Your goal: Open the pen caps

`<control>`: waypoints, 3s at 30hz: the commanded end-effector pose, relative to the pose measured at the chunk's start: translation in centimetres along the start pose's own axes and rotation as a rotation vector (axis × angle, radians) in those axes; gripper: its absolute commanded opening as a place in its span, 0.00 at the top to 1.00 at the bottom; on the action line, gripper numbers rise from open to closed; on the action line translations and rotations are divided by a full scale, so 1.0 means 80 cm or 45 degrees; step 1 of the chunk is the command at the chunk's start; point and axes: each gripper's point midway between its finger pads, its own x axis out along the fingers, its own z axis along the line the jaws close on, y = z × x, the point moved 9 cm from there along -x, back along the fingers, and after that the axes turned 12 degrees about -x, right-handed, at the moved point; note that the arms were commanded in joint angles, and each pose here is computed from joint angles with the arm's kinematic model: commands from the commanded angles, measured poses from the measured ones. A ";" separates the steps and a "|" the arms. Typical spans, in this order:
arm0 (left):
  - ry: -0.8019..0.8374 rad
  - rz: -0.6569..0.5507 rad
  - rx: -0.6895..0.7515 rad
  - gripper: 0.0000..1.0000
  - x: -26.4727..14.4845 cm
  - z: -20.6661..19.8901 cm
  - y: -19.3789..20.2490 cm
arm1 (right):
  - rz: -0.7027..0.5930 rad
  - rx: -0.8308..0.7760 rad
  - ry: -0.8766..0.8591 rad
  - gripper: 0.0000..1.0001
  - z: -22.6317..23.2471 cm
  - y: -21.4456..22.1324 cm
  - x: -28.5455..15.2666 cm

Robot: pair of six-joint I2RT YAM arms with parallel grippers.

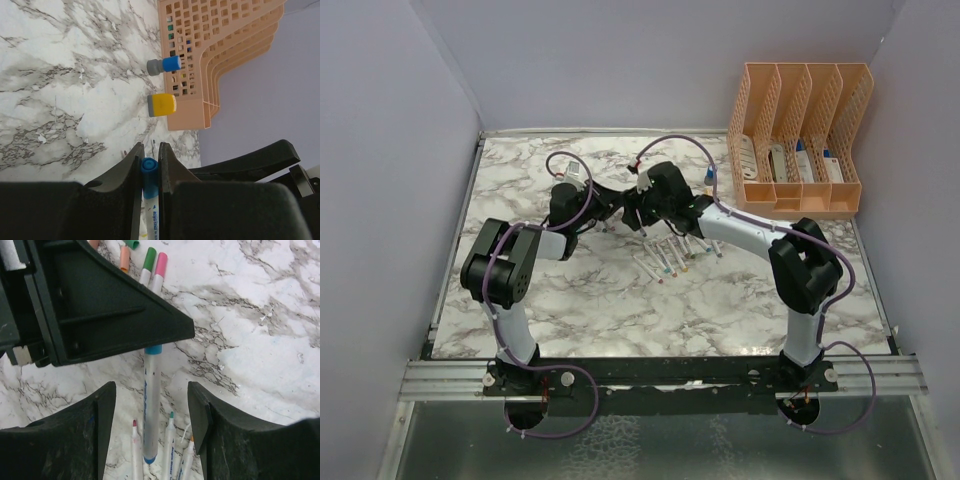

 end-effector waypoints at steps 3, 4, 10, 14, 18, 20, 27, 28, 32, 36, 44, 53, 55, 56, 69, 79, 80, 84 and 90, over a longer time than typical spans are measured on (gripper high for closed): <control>0.116 0.009 0.047 1.00 -0.012 -0.036 0.007 | -0.036 -0.009 0.009 0.45 0.000 -0.015 0.011; 0.119 0.011 0.050 1.00 -0.012 -0.037 0.007 | -0.036 -0.009 0.010 0.46 0.000 -0.015 0.012; 0.130 0.028 0.054 1.00 -0.013 -0.042 0.015 | -0.041 -0.011 0.010 0.56 -0.001 -0.018 0.018; 0.132 0.036 0.058 1.00 -0.011 -0.042 0.018 | -0.054 -0.019 0.017 0.69 -0.003 -0.024 0.019; 0.132 0.035 0.059 1.00 -0.011 -0.043 0.019 | -0.051 -0.028 0.022 0.87 -0.003 -0.025 0.020; 0.131 0.028 0.062 1.00 -0.011 -0.044 0.018 | -0.042 -0.027 0.023 0.98 -0.003 -0.024 0.019; 0.097 -0.023 0.110 1.00 0.002 -0.051 0.001 | 0.003 -0.022 0.013 0.99 0.000 -0.009 0.001; 0.096 -0.036 0.123 1.00 0.006 -0.054 -0.006 | 0.011 -0.019 0.008 0.99 0.001 -0.005 -0.004; 0.075 -0.110 0.166 1.00 0.014 -0.062 -0.042 | 0.057 0.004 -0.003 0.98 0.007 0.017 -0.027; 0.051 -0.166 0.186 1.00 0.016 -0.063 -0.078 | 0.082 0.039 -0.024 0.99 0.014 0.041 -0.049; -0.009 -0.189 0.180 1.00 -0.012 -0.045 -0.090 | 0.127 0.018 -0.080 0.99 0.039 0.067 -0.061; -0.101 -0.271 0.157 1.00 -0.085 -0.014 -0.092 | 0.185 -0.111 -0.098 0.99 0.096 0.086 -0.031; -0.124 -0.291 0.152 1.00 -0.099 -0.008 -0.094 | 0.196 -0.117 -0.099 0.99 0.104 0.091 -0.026; -0.133 -0.297 0.153 1.00 -0.104 -0.005 -0.095 | 0.201 -0.119 -0.100 0.99 0.106 0.094 -0.023; -0.291 -0.305 0.069 1.00 -0.122 0.053 -0.103 | 0.251 -0.132 -0.086 0.87 0.112 0.112 -0.003; -0.379 -0.308 0.048 0.96 -0.122 0.084 -0.102 | 0.189 -0.126 -0.035 0.50 0.108 0.088 -0.010; -0.392 -0.304 0.043 0.93 -0.122 0.089 -0.101 | 0.165 -0.123 -0.025 0.46 0.107 0.080 -0.011; -0.424 -0.299 0.028 0.84 -0.121 0.101 -0.100 | 0.086 -0.154 0.008 0.31 0.105 0.046 -0.001; -0.449 -0.311 0.012 0.74 -0.124 0.108 -0.100 | 0.070 -0.211 0.098 0.30 0.099 0.003 0.039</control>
